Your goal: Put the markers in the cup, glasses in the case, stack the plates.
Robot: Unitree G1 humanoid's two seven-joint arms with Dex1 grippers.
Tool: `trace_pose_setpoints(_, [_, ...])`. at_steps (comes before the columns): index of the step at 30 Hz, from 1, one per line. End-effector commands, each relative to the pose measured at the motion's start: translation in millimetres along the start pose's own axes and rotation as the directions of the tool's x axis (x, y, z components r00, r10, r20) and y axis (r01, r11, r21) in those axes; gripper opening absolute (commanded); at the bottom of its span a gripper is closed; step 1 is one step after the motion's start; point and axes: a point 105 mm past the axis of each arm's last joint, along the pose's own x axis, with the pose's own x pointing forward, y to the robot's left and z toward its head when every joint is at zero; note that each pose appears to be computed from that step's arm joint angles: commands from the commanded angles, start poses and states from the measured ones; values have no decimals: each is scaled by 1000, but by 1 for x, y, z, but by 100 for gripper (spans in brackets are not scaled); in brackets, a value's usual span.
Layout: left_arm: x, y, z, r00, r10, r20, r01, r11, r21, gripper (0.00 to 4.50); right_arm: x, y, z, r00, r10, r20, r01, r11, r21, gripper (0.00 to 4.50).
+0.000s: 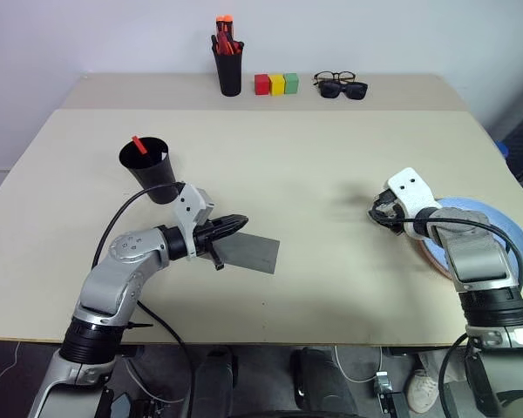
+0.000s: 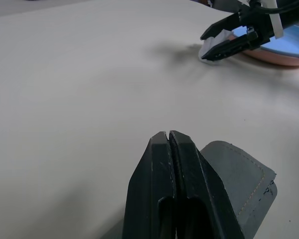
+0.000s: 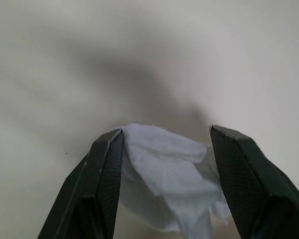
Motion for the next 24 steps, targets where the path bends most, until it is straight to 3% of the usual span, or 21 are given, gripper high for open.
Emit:
trace_pose_setpoints(1, [-5, 0, 10, 1000, 8, 29, -9, 999, 32, 0, 0, -2, -13, 998, -17, -55, 21, 997, 68, 225])
trace_pose_setpoints(2, [-4, 0, 11, 1000, 7, 29, -8, 999, 33, 0, 0, -1, -13, 998, -12, -55, 16, 997, 73, 198])
trace_pose_setpoints(6, [-3, 0, 11, 1000, 1, 28, -2, 999, 36, 0, -2, 3, -12, 999, -6, -51, 11, 996, 91, 9])
trace_pose_setpoints(12, [-1, 0, 11, 1000, -8, 28, 7, 999, 37, 0, -7, 0, -3, 999, -46, -12, 47, 996, 77, 3])
trace_pose_setpoints(17, [-9, 8, 16, 999, 16, 32, -18, 998, 52, 0, -50, -25, 44, 975, -155, 159, 151, 988, 37, 3])
trace_pose_setpoints(20, [-16, 11, 19, 999, 22, 30, -23, 998, 52, 0, -80, -50, 35, 959, -262, 111, 259, 965, 40, 3])
trace_pose_setpoints(24, [-22, 14, 16, 999, 32, 9, -32, 998, 55, 0, -99, -61, 10, 955, -295, 4, 295, 955, 19, 3])
